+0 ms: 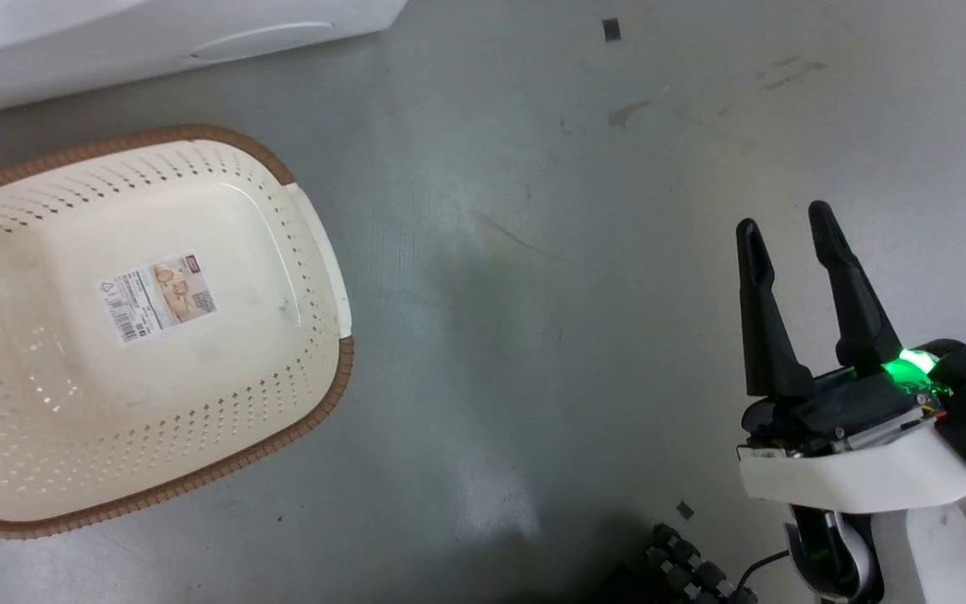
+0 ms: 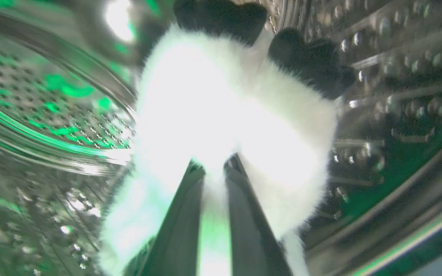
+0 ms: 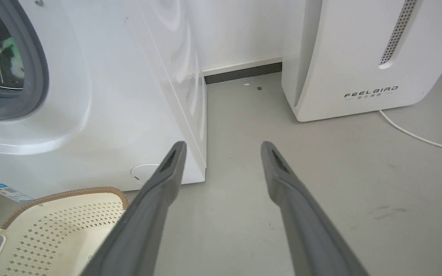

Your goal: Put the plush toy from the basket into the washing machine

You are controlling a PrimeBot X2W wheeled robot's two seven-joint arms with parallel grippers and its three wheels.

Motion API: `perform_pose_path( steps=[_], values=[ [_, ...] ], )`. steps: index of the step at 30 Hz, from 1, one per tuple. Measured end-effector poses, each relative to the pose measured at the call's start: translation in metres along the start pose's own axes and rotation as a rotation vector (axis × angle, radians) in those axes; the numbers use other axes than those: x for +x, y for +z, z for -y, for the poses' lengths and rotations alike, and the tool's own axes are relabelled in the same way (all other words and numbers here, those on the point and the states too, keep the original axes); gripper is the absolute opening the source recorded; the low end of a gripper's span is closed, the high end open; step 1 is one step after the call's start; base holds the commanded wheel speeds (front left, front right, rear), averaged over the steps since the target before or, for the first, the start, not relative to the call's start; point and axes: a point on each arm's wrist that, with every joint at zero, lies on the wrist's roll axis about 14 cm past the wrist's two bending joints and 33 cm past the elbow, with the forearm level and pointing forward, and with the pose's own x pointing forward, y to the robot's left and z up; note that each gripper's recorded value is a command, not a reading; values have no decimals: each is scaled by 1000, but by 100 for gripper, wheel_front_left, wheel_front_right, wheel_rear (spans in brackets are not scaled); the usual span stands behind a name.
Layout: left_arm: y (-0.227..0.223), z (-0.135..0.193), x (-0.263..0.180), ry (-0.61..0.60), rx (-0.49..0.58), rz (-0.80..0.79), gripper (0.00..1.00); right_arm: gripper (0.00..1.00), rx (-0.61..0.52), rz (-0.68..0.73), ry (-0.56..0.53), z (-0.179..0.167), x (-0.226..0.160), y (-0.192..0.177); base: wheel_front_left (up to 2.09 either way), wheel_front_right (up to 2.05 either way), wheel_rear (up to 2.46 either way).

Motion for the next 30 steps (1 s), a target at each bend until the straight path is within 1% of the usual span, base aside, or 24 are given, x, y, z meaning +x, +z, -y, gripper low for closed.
perform_pose_path(
  steps=[5, 8, 12, 16, 17, 18, 22, 26, 30],
  values=[
    [-53, 37, 5, -106, -24, -206, 0, 100, 0, -14, -7, 3, 2, -6, 0, 0, 0],
    [-75, 48, -1, -156, -39, -306, 0, 100, -1, -16, -7, 3, 3, -7, 0, 0, 0],
    [-85, 46, -5, -176, -50, -351, 0, 100, 0, -20, -7, 3, 4, -9, 0, 0, 0],
    [-81, 36, -7, -164, -53, -321, 0, 100, 3, -20, -6, 3, 4, -9, 0, 0, 0],
    [-80, 32, -8, -154, -60, -313, 40, 100, 1, -14, -7, 3, 5, -7, 0, 0, 0],
    [-78, 28, -9, -144, -64, -304, 100, 100, -2, -5, -7, 4, 5, -4, 0, 0, 0],
    [-61, 19, -16, -117, -91, -244, 100, 100, -15, 27, -6, 4, 4, 9, 0, 0, 0],
    [-44, 22, -33, -97, -146, -167, 100, 100, -35, 64, 0, 3, 0, 25, 0, 0, 0],
    [-26, 27, -61, -84, -189, -98, 100, 100, -58, 111, 3, 1, -8, 45, 0, 0, 0]
  ],
)
